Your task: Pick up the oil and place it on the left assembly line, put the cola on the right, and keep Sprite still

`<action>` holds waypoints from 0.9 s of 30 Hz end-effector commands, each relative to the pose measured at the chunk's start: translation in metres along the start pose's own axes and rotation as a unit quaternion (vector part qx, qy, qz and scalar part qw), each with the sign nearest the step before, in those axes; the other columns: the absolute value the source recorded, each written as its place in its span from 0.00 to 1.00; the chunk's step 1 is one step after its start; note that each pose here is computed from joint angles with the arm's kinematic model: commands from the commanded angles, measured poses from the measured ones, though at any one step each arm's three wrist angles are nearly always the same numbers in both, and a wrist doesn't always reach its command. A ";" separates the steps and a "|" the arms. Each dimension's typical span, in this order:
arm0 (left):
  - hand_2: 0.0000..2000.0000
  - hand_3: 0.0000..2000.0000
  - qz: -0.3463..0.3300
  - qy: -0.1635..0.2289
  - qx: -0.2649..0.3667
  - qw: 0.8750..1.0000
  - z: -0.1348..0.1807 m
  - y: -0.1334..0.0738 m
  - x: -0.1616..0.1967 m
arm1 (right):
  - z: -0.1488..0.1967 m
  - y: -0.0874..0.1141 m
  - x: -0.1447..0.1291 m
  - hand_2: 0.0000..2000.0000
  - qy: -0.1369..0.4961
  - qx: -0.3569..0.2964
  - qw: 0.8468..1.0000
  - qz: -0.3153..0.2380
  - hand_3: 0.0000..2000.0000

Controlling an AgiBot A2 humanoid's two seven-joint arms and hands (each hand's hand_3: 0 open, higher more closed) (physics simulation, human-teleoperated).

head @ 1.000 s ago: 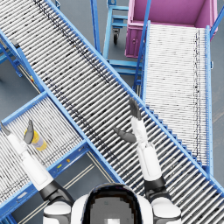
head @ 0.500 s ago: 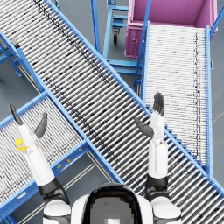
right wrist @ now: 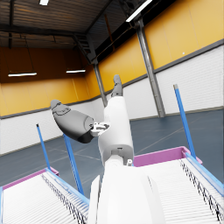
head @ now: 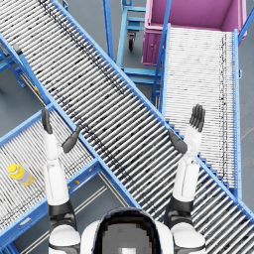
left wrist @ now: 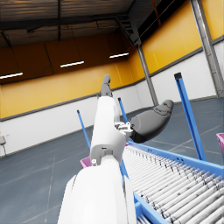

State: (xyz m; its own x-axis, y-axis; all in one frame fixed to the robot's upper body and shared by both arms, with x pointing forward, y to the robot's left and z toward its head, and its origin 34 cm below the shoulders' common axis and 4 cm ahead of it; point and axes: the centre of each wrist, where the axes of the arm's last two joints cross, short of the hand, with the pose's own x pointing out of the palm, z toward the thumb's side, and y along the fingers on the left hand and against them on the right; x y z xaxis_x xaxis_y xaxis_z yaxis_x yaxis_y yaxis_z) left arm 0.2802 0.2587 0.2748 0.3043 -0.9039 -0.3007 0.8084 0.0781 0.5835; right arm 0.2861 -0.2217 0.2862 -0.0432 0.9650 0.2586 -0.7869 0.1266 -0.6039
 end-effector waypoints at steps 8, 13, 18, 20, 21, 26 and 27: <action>0.00 0.00 -0.024 -0.024 0.003 0.999 0.004 -0.003 0.013 | -0.001 0.004 -0.005 0.00 0.002 0.008 1.000 0.004 0.00; 0.00 0.00 -0.047 -0.082 -0.015 0.995 0.003 -0.011 0.022 | -0.006 0.013 -0.002 0.00 0.002 0.039 0.998 0.045 0.00; 0.00 0.00 -0.075 -0.149 -0.039 0.985 0.003 -0.021 0.032 | -0.011 0.023 0.001 0.00 0.001 0.077 0.993 0.091 0.00; 0.00 0.00 -0.086 -0.176 -0.051 0.979 0.003 -0.025 0.036 | -0.014 0.028 0.002 0.00 0.000 0.093 0.990 0.110 0.00; 0.00 0.00 -0.091 -0.190 -0.058 0.976 0.003 -0.027 0.038 | -0.015 0.031 0.002 0.00 0.000 0.102 0.988 0.119 0.00; 0.00 0.00 -0.119 -0.256 -0.094 0.955 0.003 -0.038 0.048 | -0.021 0.045 0.005 0.00 -0.005 0.146 0.975 0.164 0.00; 0.00 0.00 -0.124 -0.269 -0.102 0.950 0.003 -0.041 0.050 | -0.023 0.048 0.005 0.00 -0.006 0.156 0.972 0.173 0.00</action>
State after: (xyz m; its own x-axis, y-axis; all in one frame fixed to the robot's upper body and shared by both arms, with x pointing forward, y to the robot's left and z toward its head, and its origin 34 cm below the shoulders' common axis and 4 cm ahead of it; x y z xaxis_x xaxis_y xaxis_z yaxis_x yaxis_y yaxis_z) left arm 0.2597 0.2072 0.2360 -0.1843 -0.9801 0.0732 0.9234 -0.1472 0.3546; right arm 0.2607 -0.2045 0.2388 -0.3612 0.9285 0.0859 -0.8725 -0.3040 -0.3826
